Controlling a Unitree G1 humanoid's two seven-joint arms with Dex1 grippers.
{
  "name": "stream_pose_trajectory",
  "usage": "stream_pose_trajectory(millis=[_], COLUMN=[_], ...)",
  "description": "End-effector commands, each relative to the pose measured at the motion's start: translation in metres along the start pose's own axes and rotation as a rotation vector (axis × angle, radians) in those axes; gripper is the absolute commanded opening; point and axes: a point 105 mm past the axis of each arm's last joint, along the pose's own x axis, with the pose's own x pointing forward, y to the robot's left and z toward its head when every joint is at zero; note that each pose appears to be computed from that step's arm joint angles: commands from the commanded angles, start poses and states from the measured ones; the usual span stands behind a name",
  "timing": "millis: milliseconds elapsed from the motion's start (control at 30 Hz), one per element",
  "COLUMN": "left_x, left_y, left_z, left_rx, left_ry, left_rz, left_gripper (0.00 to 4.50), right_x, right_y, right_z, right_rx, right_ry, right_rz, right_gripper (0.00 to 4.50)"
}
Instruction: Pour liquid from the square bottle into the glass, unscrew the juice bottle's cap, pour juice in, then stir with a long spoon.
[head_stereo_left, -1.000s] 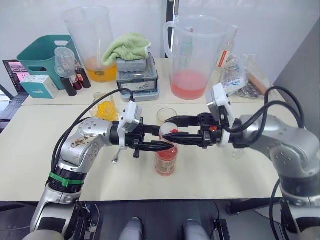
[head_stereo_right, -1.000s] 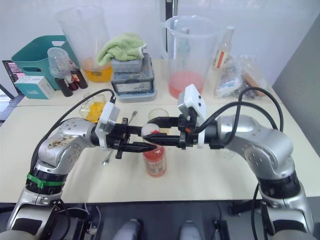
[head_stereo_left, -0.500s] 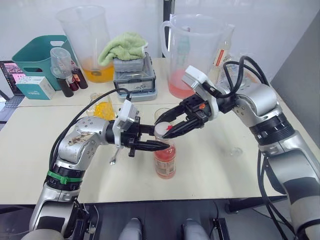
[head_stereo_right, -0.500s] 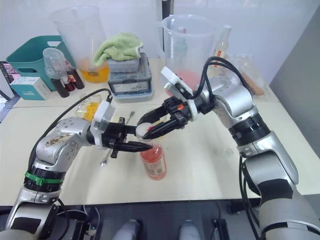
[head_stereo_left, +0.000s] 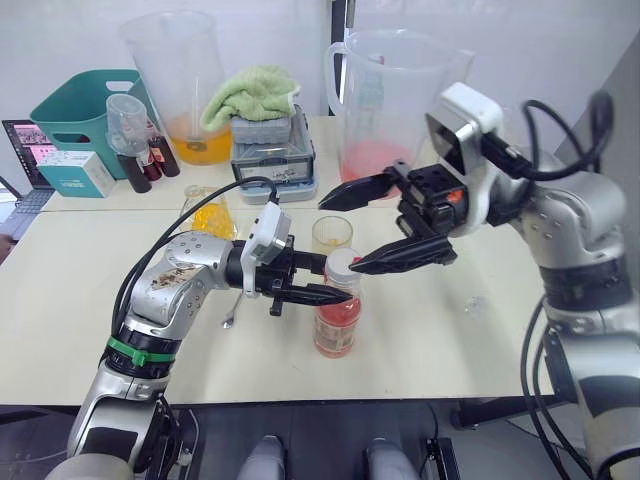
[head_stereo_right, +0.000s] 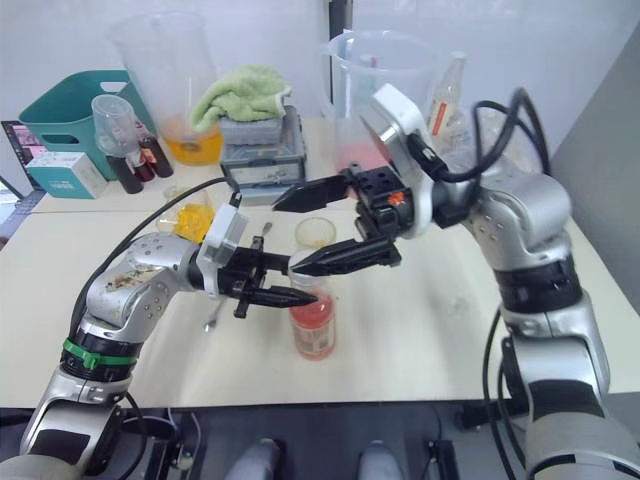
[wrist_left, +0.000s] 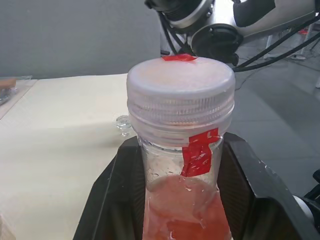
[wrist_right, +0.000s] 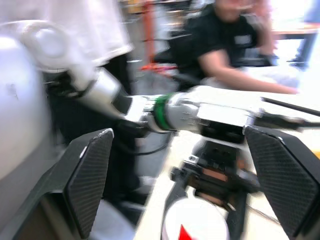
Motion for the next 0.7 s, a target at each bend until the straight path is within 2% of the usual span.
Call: stream_pose_trajectory(millis=[33,233,467,633,700], left_x=[0.0,-0.002,-0.002,-0.002,-0.001], left_y=[-0.001,-0.001,0.0,0.0,0.0], left_z=[0.006,0.005,0.004,0.003,0.003], left_rx=[0.032,0.028,0.026,0.027,0.027], left_ry=[-0.008,-0.009,-0.008,-0.01,-0.009], left_rz=[0.005,0.013,0.007,0.003,0.001], left_gripper=[1.56,1.56,1.56,1.56,1.56], right_x=[-0.004,-0.002,0.007,0.009,0.01], right_y=[0.011,0.019,0.021,0.02,0.02], right_z=[0.004,-0.024,-0.037,-0.037,-0.037], right_rx=[-0.053,0.002,0.049,0.061,0.064], right_ry=[0.005,0.036,0.035,0.019,0.015], right_rz=[-0.189,-0.474,-0.583,-0.608,-0.609], right_gripper=[4.49,4.49,4.49,4.49,3.95])
